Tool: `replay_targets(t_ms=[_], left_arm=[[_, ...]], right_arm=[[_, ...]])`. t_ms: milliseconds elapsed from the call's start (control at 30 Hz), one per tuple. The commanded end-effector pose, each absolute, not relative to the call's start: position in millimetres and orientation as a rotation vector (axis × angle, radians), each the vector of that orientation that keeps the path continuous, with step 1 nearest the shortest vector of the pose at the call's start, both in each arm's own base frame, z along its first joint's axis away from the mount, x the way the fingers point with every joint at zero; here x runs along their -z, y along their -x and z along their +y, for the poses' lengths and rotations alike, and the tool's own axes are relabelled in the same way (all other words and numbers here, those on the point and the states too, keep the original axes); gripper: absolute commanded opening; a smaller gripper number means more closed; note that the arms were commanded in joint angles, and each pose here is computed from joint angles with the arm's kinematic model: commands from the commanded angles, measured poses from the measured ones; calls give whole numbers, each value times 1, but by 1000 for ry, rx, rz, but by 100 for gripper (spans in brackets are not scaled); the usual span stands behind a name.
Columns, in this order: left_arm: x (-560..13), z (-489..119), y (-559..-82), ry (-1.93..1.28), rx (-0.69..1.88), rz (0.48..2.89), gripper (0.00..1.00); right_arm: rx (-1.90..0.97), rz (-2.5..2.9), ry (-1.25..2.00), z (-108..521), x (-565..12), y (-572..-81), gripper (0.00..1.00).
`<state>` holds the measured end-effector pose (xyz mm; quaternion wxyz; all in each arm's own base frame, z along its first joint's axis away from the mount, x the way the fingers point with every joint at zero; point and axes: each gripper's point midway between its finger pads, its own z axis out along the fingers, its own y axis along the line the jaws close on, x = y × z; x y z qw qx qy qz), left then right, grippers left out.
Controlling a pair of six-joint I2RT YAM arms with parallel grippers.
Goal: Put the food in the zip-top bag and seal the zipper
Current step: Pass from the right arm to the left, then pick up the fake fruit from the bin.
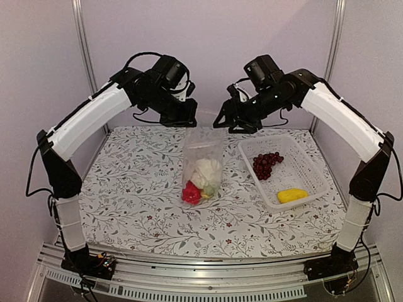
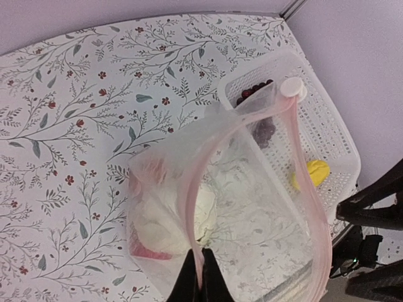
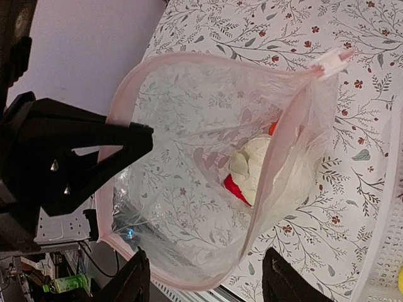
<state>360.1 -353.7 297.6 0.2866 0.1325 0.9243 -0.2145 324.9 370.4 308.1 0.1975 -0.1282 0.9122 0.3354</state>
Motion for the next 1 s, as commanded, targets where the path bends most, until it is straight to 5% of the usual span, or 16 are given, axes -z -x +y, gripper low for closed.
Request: replay_targets(t_ms=[0,267,667,967], left_arm=[[-316,-334,-364,-339,545,2426,0],[-309,-338,-356,-375,592,2442,0],[-303,-343,-349,-417,632,2451,0],[-304,-341,-348,-404,639,2452,1]], right_arm=[[-924,2464,297,314,-346,-313,63],[-666,2617,192,229,-263,-307,63],[-397,2738,222,188,-181,-298,61],[-462,2749,139,201,-154,-336,43]])
